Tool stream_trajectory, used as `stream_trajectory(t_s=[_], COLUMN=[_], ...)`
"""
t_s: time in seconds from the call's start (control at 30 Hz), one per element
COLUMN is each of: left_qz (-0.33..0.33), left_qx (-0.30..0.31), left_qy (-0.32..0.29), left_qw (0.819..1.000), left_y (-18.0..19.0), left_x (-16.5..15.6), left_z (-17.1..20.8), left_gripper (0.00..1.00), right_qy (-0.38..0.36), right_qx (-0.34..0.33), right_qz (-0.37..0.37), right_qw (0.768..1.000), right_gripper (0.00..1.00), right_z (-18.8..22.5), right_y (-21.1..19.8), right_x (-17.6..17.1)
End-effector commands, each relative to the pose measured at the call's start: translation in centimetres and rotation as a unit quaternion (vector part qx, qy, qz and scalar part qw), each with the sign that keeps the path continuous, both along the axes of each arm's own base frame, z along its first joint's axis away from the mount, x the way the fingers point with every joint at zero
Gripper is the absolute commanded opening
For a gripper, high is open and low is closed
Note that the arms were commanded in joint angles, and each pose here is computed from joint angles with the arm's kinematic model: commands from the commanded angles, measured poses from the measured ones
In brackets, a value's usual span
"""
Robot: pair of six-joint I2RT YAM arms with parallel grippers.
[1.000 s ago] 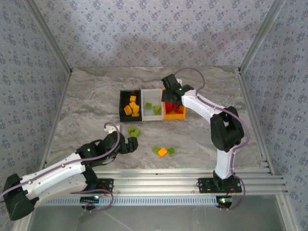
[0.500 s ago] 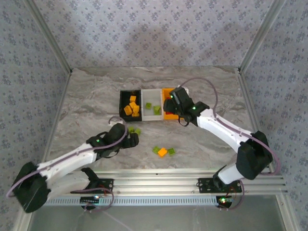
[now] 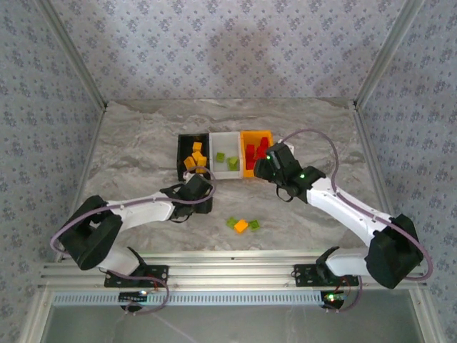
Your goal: Sort the legos into containers by color
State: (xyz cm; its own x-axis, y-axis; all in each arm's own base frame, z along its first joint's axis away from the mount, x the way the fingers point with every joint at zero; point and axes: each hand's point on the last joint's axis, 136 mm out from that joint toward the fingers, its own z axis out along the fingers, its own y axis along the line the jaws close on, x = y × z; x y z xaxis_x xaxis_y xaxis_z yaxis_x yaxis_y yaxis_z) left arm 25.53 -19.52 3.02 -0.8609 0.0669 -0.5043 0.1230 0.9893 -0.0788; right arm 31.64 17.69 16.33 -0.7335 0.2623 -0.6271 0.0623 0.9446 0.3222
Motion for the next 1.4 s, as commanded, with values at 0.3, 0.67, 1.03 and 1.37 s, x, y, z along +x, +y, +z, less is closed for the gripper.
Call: stream_trajectory(t_s=[0.3, 0.67, 1.03, 1.37], left_qz=[-0.032, -0.029, -0.044, -0.060], left_qx=[0.017, 0.000, -0.112, -0.080], left_qy=[-0.032, -0.012, -0.033, -0.076], left_qw=[0.999, 0.999, 0.992, 0.992], left_y=[-0.9, -0.1, -2.2, -9.3], left_x=[1.7, -0.5, -2.1, 10.2], left_z=[0.0, 0.8, 9.7, 13.7], left_gripper=[0.55, 0.36, 0.32, 0.28], right_qy=[-0.008, -0.004, 0.001, 0.020], right_qx=[0.013, 0.013, 0.028, 0.024], right_qz=[-0.018, -0.025, -0.027, -0.032], right_qw=[1.000, 1.000, 0.999, 0.999], right_gripper=[0.69, 0.69, 0.69, 0.69], right_z=[0.5, 0.2, -0.6, -1.8], right_y=[-0.8, -1.2, -1.4, -2.2], right_x=[0.2, 0.0, -0.5, -1.8])
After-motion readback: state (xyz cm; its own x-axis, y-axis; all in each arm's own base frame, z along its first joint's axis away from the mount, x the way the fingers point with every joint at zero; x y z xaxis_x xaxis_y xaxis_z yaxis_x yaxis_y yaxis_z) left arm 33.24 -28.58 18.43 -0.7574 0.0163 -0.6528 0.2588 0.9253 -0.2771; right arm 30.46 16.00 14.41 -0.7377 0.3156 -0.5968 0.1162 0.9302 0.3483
